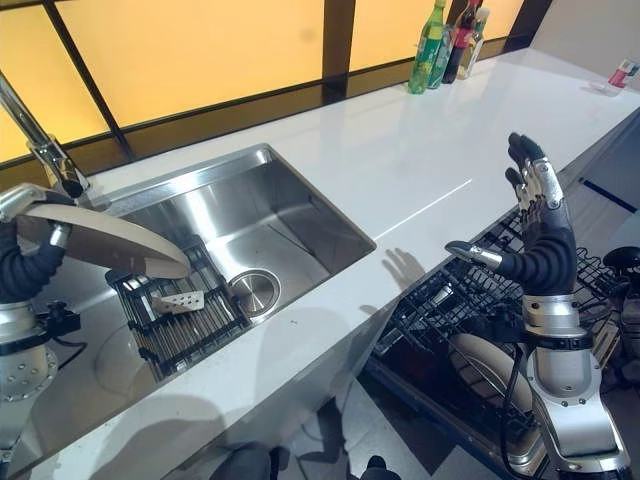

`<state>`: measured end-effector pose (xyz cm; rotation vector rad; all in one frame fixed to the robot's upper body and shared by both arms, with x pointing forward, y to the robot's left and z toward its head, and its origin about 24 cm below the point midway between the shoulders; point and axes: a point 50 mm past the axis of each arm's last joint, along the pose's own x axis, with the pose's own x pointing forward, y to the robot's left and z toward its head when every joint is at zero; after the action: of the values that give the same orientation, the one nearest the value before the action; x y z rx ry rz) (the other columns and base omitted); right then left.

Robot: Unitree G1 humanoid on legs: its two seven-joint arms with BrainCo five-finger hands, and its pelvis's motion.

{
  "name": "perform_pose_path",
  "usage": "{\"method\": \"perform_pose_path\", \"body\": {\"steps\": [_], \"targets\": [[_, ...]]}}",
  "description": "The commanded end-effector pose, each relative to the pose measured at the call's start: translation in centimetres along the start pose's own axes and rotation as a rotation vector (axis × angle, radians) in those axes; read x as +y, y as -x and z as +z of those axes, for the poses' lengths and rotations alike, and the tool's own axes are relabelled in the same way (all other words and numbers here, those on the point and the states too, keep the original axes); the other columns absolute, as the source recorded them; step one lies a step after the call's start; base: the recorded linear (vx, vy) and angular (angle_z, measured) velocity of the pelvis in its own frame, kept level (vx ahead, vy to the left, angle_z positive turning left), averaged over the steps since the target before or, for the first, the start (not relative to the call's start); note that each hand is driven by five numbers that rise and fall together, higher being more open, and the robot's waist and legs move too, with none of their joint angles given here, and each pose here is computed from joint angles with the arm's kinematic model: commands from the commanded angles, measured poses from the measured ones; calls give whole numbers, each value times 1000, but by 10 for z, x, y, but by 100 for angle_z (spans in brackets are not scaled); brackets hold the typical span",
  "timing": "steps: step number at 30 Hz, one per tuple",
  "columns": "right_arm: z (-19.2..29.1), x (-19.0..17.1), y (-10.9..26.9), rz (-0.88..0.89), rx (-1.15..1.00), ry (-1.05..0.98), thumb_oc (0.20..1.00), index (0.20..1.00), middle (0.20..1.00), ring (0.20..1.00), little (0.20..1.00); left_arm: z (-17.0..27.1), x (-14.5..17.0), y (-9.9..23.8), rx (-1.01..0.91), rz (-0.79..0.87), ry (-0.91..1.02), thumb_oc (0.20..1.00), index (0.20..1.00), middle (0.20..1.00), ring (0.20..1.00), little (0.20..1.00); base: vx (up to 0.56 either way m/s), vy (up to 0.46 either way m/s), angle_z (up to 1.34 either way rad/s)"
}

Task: Pick up plates and place into dishwasher.

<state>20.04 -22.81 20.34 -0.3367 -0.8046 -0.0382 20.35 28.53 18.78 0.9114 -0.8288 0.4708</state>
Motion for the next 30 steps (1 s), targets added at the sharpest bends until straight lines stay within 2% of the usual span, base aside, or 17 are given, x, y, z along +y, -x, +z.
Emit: {"method": "perform_pose_path", "body": {"steps": [1,8,13,17,30], "targets": [[25,12,-24,43,-186,-91,1000,1000,1000,1000,1000,23,-4,-24,-93,126,164,200,200,200,200,200,-195,-72,0],[22,55,-42,104,-138,-302,1000,1000,1000,1000,1000,47,-45,-35,-70,155,384,200,200,200,200,200,-166,-63,0],[20,93,-47,211,-67,-435,1000,1000,1000,1000,1000,66,-69,-44,-65,169,461,200,200,200,200,200,-130,-51,12],[22,119,-46,301,1,-556,1000,1000,1000,1000,1000,75,-80,-50,-49,182,488,200,200,200,200,200,-130,-53,15],[32,183,-37,522,110,-662,1000,1000,1000,1000,1000,106,-97,-63,-71,199,594,200,200,200,200,200,-87,-28,3]]}}
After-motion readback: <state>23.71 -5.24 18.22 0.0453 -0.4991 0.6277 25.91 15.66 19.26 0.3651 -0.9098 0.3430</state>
